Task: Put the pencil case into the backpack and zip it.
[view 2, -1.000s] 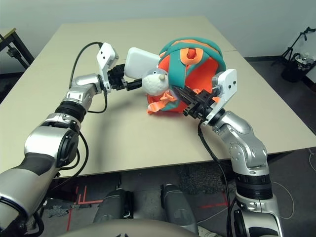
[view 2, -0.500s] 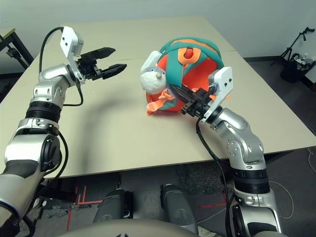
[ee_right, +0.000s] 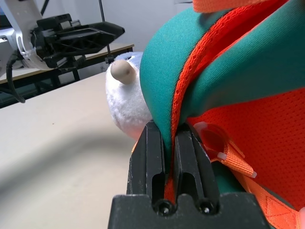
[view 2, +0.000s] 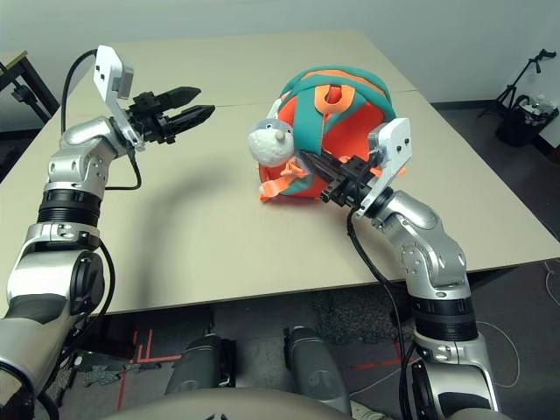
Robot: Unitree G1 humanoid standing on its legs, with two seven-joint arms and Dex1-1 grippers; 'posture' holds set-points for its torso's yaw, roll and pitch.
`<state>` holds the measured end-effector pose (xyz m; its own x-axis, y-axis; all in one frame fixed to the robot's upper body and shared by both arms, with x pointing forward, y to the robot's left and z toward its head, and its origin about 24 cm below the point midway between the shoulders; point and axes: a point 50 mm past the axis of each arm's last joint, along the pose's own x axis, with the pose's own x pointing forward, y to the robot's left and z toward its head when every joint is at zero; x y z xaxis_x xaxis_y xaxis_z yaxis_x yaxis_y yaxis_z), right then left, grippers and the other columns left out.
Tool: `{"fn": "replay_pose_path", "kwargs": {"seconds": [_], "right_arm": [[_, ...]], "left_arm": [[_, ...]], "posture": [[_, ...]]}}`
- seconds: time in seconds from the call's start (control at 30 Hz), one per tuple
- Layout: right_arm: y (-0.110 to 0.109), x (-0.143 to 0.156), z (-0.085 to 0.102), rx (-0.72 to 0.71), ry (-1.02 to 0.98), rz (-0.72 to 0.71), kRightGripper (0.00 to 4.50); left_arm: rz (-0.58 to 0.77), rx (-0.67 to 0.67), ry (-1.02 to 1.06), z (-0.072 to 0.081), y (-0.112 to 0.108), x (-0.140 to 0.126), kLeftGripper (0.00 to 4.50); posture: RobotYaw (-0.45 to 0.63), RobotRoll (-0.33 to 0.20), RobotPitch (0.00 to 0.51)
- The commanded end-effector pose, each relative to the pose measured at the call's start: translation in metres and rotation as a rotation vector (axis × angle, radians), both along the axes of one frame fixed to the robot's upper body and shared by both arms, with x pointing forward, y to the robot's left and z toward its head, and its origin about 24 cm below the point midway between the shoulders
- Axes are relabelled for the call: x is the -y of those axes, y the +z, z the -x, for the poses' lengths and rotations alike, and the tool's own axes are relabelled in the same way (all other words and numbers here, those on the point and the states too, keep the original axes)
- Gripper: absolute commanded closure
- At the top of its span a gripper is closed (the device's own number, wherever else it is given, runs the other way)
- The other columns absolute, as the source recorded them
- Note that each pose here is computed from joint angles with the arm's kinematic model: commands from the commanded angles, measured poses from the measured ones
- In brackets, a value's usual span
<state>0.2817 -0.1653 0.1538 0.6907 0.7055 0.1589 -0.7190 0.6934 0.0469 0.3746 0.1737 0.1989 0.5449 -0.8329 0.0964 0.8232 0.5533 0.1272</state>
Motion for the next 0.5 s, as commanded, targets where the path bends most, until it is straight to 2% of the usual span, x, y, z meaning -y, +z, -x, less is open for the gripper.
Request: {"fn": "replay_pose_path", "kwargs": {"seconds": [0.03, 0.1, 0.5], "right_arm": [[0.004, -0.006, 0.002, 0.03, 0.035, 0.004, 4.5], [0.004, -0.006, 0.002, 0.03, 0.033, 0.004, 4.5], [0.003, -0.007, 0.006, 0.035, 0.02, 0.002, 4.5]], "left_arm": [[-0.004, -0.026, -0.015, -0.004, -0.006, 0.008, 3.76], [-0.018, -0.02, -0.021, -0.005, -0.008, 0.012, 4.47], [-0.023, -0.048, -0.088, -0.01, -0.027, 0.042, 4.47]], "posture": [[-0.2, 0.0, 0.028], [-0.2, 0.0, 0.028], [-0.22, 0.0, 0.032]]}}
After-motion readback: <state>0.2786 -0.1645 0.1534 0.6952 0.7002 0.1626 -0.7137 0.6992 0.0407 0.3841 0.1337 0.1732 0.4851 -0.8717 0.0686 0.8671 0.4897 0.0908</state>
